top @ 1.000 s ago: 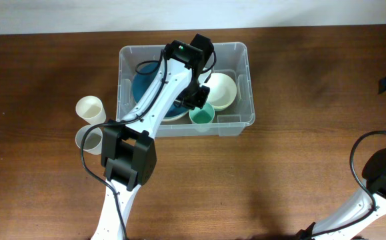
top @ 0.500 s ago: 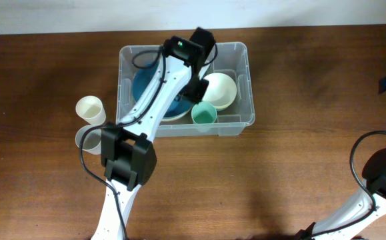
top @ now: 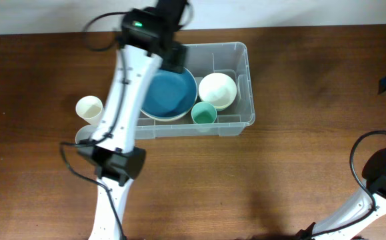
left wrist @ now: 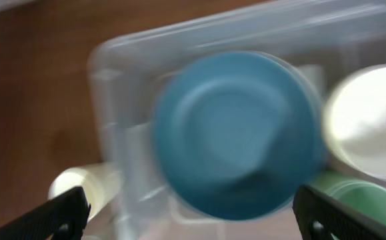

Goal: Pack container
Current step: 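Move the left gripper to the cream cup, then grasp the cream cup's rim with the left gripper and lift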

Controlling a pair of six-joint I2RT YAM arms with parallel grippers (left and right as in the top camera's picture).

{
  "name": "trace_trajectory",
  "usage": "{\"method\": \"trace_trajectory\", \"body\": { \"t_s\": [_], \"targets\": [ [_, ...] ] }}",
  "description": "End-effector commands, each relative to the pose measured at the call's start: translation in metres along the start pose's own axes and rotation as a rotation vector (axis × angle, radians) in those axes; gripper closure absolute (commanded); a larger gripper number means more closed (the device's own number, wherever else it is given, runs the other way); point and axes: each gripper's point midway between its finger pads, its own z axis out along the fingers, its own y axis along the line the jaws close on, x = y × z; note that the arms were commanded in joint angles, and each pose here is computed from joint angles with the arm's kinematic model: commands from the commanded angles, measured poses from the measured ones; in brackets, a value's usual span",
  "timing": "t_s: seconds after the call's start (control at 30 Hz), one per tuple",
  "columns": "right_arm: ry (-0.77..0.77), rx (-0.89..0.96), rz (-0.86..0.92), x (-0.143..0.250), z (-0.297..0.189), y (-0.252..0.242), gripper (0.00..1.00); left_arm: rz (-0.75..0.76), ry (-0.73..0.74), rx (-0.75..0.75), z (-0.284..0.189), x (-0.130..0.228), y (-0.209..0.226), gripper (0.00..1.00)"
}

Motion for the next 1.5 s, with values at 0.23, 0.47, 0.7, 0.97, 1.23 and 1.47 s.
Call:
{"method": "trace_trajectory", "body": {
  "t_s": [0.23,0.47,0.7,0.97,1.23,1.47],
  "targets": [
    [-0.02,0.008,-0.004,0.0,-0.006,-0.004,0.01,-0.467,0.081,-0.049,0.027,0.015,0.144,0.0],
    [-0.02,0.008,-0.004,0.0,-0.006,-0.004,0.01,-0.533,0.323,-0.025,0.077,0.067,0.166,0.0],
    [-0.02,0.008,-0.004,0.0,-0.006,-0.004,0.01,-0.603,0.529,-0.148,0.109,0.124,0.187,0.0],
    [-0.02,0.008,-0.004,0.0,-0.006,-0.004,0.01,-0.662,0.564,-0.163,0.114,0.14,0.208,0.0],
    [-0.02,0.008,-0.004,0.0,-0.006,-0.004,0.01,-0.65,0.562,-0.139,0.116,0.14,0.21,0.0],
    [-0.02,0.008,-0.004,0.0,-0.006,-0.004,0.01,-0.613,0.569,-0.082,0.131,0.142,0.201,0.0]
  ]
}}
